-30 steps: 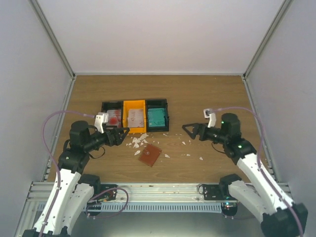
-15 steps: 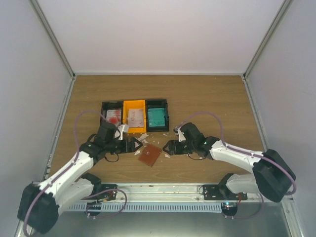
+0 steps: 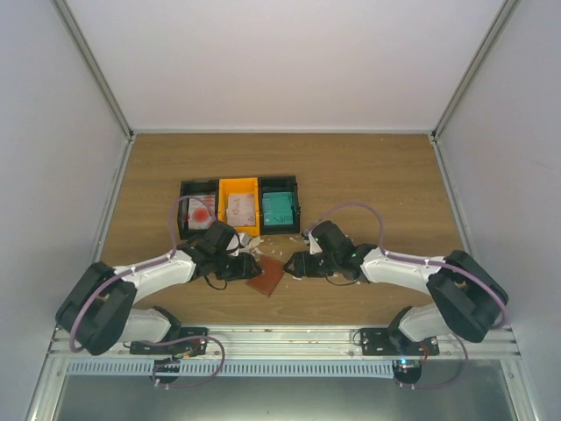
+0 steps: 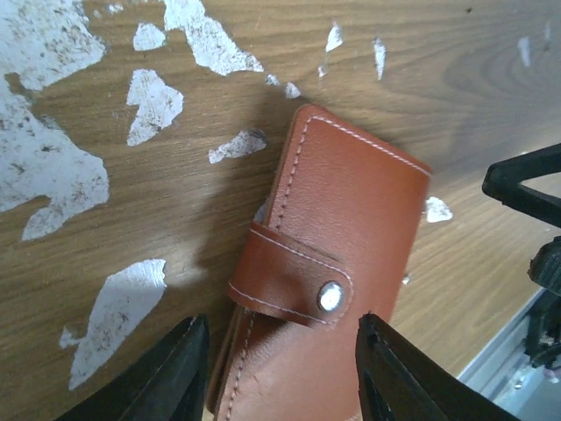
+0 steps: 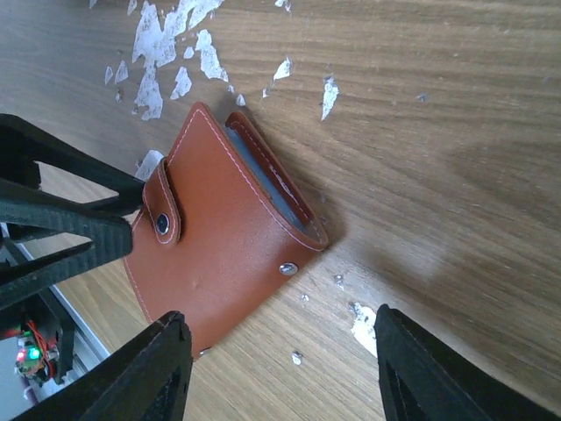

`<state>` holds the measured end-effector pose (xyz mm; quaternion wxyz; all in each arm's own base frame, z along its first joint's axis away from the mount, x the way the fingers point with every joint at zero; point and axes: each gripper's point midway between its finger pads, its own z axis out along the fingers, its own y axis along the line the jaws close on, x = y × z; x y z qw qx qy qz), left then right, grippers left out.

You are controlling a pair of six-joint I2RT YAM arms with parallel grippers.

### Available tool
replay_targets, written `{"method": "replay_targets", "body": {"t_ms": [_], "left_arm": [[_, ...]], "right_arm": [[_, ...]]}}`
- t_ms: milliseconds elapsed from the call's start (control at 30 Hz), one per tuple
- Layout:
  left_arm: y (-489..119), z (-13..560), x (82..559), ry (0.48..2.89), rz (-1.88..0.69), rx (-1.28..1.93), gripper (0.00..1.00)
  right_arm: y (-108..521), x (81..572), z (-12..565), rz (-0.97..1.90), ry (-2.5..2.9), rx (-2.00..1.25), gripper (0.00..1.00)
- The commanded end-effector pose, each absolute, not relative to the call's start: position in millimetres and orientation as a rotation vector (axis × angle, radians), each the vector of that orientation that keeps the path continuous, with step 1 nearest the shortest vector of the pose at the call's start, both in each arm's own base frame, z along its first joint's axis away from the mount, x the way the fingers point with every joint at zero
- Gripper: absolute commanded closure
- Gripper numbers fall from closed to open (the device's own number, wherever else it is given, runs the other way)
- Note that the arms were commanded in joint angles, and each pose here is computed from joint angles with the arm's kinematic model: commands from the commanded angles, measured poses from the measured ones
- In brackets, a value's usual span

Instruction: Put the credit cards into the card holder

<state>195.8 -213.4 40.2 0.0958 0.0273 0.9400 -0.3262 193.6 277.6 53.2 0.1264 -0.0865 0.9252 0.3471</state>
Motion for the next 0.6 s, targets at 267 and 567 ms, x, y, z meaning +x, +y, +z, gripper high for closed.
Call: {"method": "replay_targets", "body": {"t_ms": [267, 567], "left_arm": [[-221.7, 27.1, 204.1, 2.783, -0.925, 0.103, 0.75], [-225.7, 17.4, 196.0, 2.820, -0.952, 0.103, 0.85]], "right_arm": [[295.5, 182.3, 32.6, 1.164, 2.739, -0.231, 0.50], [309.7, 175.9, 32.4, 1.371, 2.691, -0.213, 0.50]]}}
